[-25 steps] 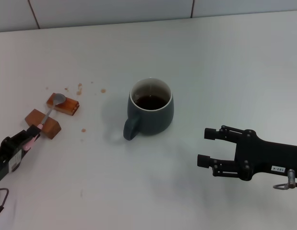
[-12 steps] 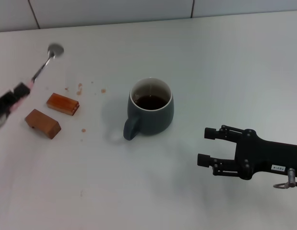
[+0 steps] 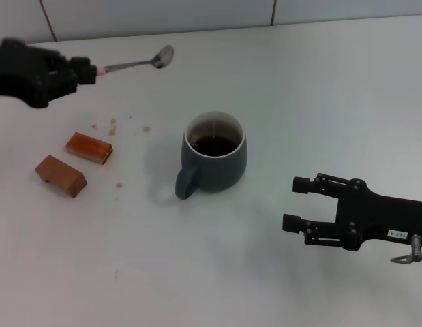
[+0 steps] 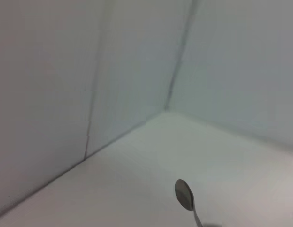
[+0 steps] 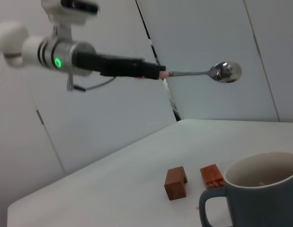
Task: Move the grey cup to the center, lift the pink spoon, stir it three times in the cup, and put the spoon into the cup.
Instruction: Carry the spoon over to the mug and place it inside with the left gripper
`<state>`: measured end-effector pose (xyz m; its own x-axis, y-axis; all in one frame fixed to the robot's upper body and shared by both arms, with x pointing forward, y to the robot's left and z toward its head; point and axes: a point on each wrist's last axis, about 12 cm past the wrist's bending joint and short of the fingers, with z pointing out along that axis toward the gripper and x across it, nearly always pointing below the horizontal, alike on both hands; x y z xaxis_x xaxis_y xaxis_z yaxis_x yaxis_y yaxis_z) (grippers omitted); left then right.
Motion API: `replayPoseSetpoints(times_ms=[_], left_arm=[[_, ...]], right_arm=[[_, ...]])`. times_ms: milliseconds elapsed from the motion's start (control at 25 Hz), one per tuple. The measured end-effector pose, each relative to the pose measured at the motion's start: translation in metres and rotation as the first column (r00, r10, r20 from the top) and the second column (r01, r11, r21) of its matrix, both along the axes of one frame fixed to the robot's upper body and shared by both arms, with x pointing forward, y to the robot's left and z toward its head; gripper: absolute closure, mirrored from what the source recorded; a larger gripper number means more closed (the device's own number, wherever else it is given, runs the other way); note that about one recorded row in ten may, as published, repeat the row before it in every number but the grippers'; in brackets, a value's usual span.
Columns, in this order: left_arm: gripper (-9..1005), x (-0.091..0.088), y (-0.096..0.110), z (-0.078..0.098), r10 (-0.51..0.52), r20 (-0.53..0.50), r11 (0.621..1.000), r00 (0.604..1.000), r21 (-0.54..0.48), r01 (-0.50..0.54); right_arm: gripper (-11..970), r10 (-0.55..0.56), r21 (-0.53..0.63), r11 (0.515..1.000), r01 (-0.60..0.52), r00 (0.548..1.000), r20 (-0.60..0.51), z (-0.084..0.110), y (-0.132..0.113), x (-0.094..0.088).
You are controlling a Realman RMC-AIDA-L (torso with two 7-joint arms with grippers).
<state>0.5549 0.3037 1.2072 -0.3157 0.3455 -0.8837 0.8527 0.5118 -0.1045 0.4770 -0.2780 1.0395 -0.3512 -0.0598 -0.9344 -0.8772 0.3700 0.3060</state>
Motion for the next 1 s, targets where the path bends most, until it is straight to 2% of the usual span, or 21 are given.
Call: replayPoseSetpoints(times_ms=[80, 120, 160, 360, 520, 680, 720, 760, 960, 1000], left_arm=[[865, 0.005, -0.013, 0.017, -0.058, 0.048, 0.995, 0.997, 0.087, 0.054], [865, 0.008, -0.027, 0.032, -0.126, 0.075, 0.980, 0.989, 0.165, 0.112], [865, 0.008, -0.027, 0.032, -0.126, 0.075, 0.980, 0.989, 0.165, 0.112], [865, 0.010, -0.062, 0.054, -0.269, 0.080, 0.920, 0.960, 0.318, 0.231], [864, 0.005, -0.089, 0.059, -0.360, 0.074, 0.860, 0.930, 0.413, 0.300], [864, 0.006, -0.105, 0.060, -0.397, 0.064, 0.816, 0.916, 0.481, 0.320], [864, 0.008, -0.113, 0.060, -0.409, 0.058, 0.795, 0.911, 0.513, 0.324], [864, 0.008, -0.113, 0.060, -0.409, 0.058, 0.795, 0.911, 0.513, 0.324], [864, 0.013, -0.127, 0.057, -0.423, 0.057, 0.741, 0.905, 0.595, 0.309], [864, 0.013, -0.127, 0.057, -0.423, 0.057, 0.741, 0.905, 0.595, 0.309]], right_arm=[[130, -0.002, -0.001, 1.000, 0.002, 1.000, 0.000, 0.000, -0.001, 0.000], [130, -0.006, -0.001, 1.000, 0.006, 1.000, -0.002, 0.000, -0.001, -0.001], [130, -0.008, -0.001, 1.000, 0.008, 1.000, -0.004, -0.001, -0.002, -0.001], [130, -0.015, 0.000, 1.000, 0.015, 1.000, -0.006, -0.001, -0.003, -0.002], [130, -0.019, 0.000, 1.000, 0.019, 1.000, -0.008, -0.001, -0.004, -0.003], [130, -0.020, -0.001, 1.000, 0.020, 1.000, -0.009, -0.002, -0.004, -0.003], [130, -0.019, -0.001, 1.000, 0.019, 1.000, -0.010, -0.002, -0.004, -0.004], [130, -0.019, -0.001, 1.000, 0.019, 1.000, -0.010, -0.002, -0.004, -0.004], [129, -0.016, -0.006, 1.000, 0.016, 1.000, -0.013, -0.002, -0.004, -0.004], [129, -0.016, -0.008, 1.000, 0.015, 1.000, -0.013, -0.003, -0.004, -0.004]])
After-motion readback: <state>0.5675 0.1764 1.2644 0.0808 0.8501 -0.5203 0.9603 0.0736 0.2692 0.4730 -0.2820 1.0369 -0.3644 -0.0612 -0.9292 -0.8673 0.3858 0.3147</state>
